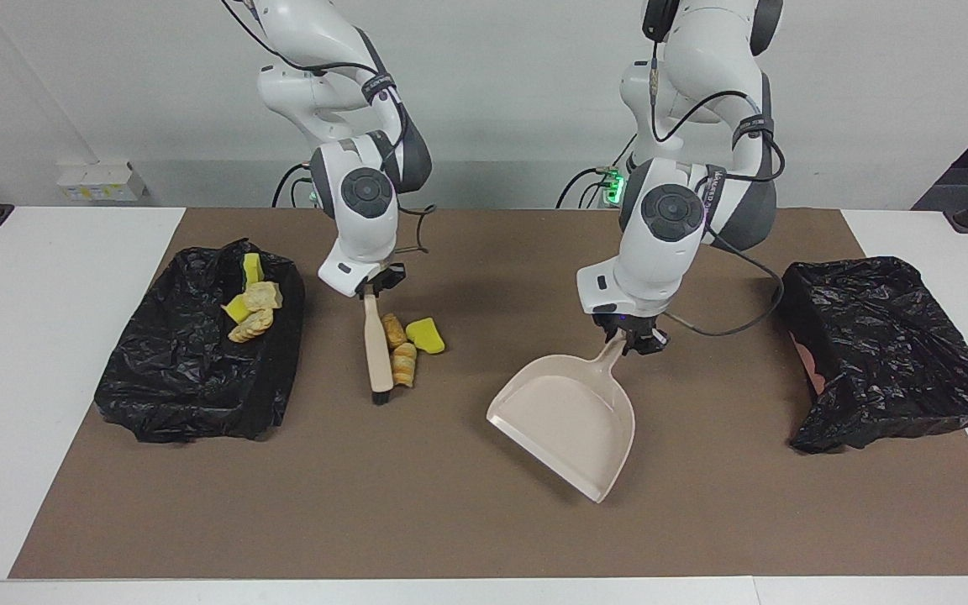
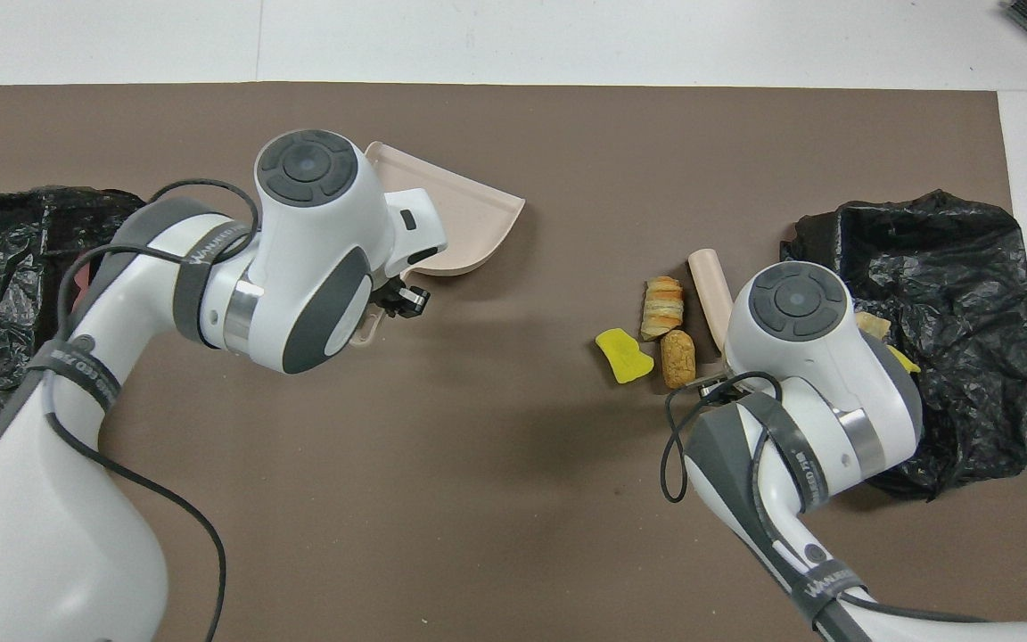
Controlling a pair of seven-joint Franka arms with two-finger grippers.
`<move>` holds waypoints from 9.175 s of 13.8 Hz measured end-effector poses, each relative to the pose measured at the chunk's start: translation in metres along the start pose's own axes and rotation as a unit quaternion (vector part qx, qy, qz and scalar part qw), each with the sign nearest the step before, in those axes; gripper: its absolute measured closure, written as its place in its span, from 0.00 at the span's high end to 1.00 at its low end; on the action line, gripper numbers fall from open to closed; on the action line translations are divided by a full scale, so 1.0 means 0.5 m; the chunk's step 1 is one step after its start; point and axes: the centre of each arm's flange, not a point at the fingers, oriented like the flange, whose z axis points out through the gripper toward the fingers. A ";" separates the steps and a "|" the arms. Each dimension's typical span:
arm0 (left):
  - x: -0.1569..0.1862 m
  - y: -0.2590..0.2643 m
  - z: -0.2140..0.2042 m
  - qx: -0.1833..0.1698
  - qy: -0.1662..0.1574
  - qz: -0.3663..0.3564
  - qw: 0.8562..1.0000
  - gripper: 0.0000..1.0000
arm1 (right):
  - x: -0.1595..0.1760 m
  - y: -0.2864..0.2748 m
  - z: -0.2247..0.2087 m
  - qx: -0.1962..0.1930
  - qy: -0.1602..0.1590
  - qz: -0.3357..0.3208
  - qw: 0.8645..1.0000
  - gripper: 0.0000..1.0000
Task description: Sweep and dump trash in bin
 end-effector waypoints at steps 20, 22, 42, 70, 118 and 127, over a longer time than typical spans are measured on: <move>-0.100 0.129 0.094 0.017 -0.080 0.353 0.932 0.31 | -0.157 -0.077 -0.012 0.041 0.013 0.117 0.992 0.26; -0.097 0.171 0.091 0.032 -0.090 0.349 0.932 0.31 | -0.139 -0.090 0.011 0.055 0.015 0.116 0.992 0.26; -0.193 0.108 0.153 0.031 0.020 0.275 0.961 0.31 | -0.201 -0.286 -0.214 0.085 0.005 0.061 0.995 0.26; -0.950 -0.630 -0.164 0.027 -0.030 0.309 0.950 0.31 | -0.047 -0.245 -0.183 0.064 0.102 0.125 0.985 1.00; -0.269 0.012 -0.197 -0.004 -0.010 -0.234 0.972 0.31 | -0.192 0.441 -0.532 0.056 0.112 0.081 0.989 1.00; -0.006 0.205 -0.031 -0.040 -0.007 -0.305 0.951 0.31 | -0.192 0.441 -0.532 0.056 0.112 0.081 0.989 1.00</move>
